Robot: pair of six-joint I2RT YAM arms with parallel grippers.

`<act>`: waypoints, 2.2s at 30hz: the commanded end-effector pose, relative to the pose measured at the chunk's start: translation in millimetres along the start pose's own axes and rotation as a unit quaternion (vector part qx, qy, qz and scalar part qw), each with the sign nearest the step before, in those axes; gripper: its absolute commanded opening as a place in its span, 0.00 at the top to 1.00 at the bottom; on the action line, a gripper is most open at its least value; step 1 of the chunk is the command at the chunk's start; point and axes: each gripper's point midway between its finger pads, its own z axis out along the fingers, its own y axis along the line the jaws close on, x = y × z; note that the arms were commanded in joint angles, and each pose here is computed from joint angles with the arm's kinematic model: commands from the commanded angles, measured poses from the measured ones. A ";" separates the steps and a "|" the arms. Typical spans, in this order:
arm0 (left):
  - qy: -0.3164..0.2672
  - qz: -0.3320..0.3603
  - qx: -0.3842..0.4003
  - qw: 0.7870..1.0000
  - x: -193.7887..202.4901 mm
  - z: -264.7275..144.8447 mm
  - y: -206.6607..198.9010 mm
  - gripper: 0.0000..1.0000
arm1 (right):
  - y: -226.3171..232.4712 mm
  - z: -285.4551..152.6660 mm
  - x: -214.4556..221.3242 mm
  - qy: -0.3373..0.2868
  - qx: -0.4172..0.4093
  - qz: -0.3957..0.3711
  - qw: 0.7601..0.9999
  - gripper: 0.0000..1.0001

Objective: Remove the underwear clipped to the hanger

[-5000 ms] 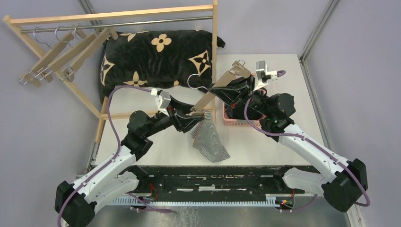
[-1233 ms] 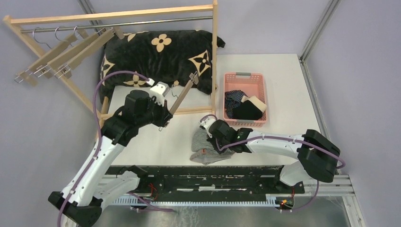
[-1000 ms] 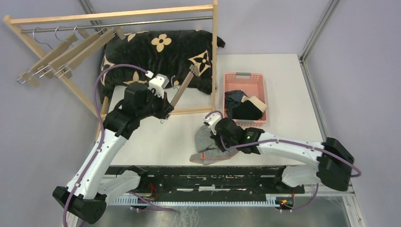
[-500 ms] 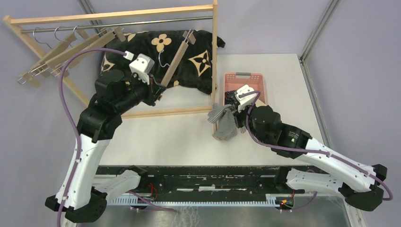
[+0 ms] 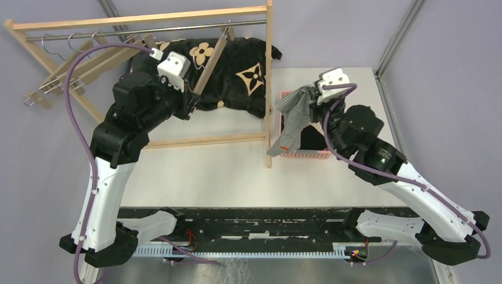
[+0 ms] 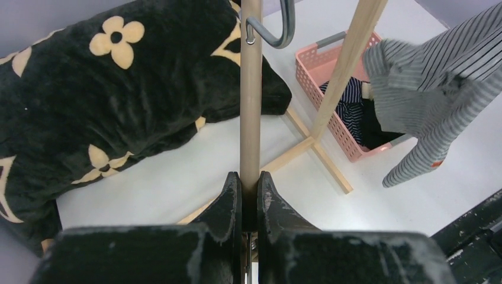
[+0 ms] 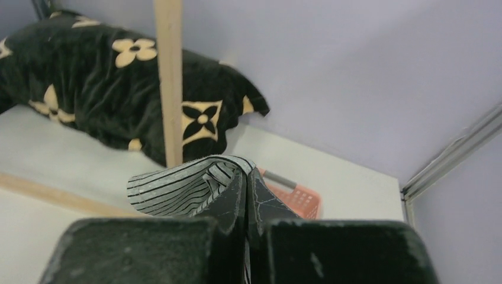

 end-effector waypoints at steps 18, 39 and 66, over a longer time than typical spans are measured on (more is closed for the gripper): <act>-0.065 0.045 -0.085 0.993 -67.2 -5.5 38.9 0.97 | -71.8 56.0 11.6 0.013 0.089 0.005 0.996 0.99; -0.059 -0.005 -0.127 0.990 -58.4 23.3 102.5 0.97 | -62.1 78.3 78.6 0.075 0.063 0.016 0.995 0.99; -0.091 -0.049 -0.209 0.972 -48.2 -18.8 113.2 0.46 | -59.6 121.3 195.1 0.205 0.070 0.038 0.975 0.21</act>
